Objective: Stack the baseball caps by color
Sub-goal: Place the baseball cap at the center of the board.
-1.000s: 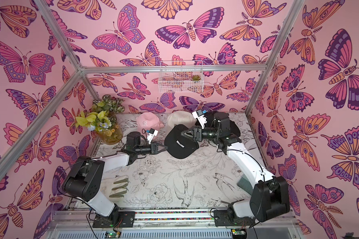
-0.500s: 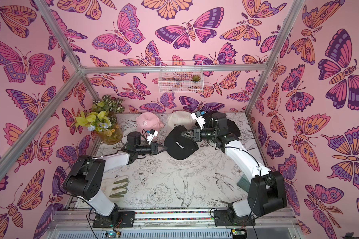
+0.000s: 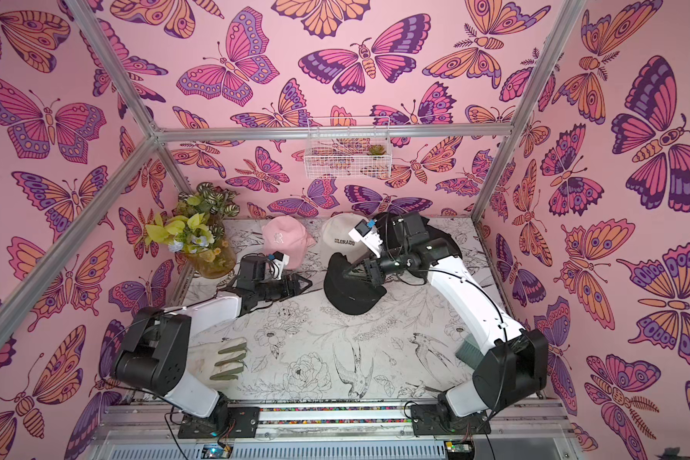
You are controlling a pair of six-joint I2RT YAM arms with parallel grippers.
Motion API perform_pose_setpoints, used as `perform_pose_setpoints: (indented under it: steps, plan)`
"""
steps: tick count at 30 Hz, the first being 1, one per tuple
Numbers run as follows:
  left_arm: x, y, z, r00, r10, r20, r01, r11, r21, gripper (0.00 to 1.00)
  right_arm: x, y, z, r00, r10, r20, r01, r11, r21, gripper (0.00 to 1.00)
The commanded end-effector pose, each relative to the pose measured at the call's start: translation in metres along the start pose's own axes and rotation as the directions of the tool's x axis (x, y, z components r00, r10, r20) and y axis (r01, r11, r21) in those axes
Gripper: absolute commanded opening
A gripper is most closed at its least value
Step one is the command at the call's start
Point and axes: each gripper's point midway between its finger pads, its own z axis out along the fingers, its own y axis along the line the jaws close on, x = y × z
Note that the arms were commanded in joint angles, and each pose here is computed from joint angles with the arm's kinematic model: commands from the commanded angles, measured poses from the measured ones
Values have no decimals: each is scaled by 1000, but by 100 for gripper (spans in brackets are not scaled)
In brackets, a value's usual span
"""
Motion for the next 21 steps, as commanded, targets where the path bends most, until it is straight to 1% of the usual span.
perform_pose_setpoints:
  steps: [1, 3, 5, 7, 10, 12, 18, 21]
  plan:
    - [-6, 40, -20, 996, -1, 91, 23, 969, -246, 86, 46, 29, 12, 979, -14, -206, -11, 992, -124, 0]
    - [-10, 52, -30, 991, -2, 134, 46, 946, -320, 94, 53, 31, 20, 966, -9, -258, -35, 986, -163, 0]
    - [-12, 63, -38, 986, -10, 168, 74, 922, -379, 100, 57, 24, 27, 957, 11, -290, -65, 982, -176, 0]
    - [-12, 72, -46, 980, -21, 196, 105, 898, -428, 100, 61, 13, 33, 945, 25, -325, -87, 980, -178, 0]
    - [-11, 81, -53, 977, -42, 207, 137, 872, -470, 100, 66, -21, 46, 919, 59, -390, -110, 988, -110, 0]
    - [-8, 82, -52, 980, -53, 191, 139, 872, -470, 100, 71, -52, 58, 896, 89, -435, -130, 989, -65, 0]
    - [-2, 74, -41, 990, -62, 128, 110, 905, -411, 100, 64, -111, 84, 871, 112, -479, -172, 982, -83, 0]
    - [0, 74, -41, 991, -56, 121, 101, 906, -412, 100, 64, -134, 96, 860, 109, -498, -177, 980, -90, 0]
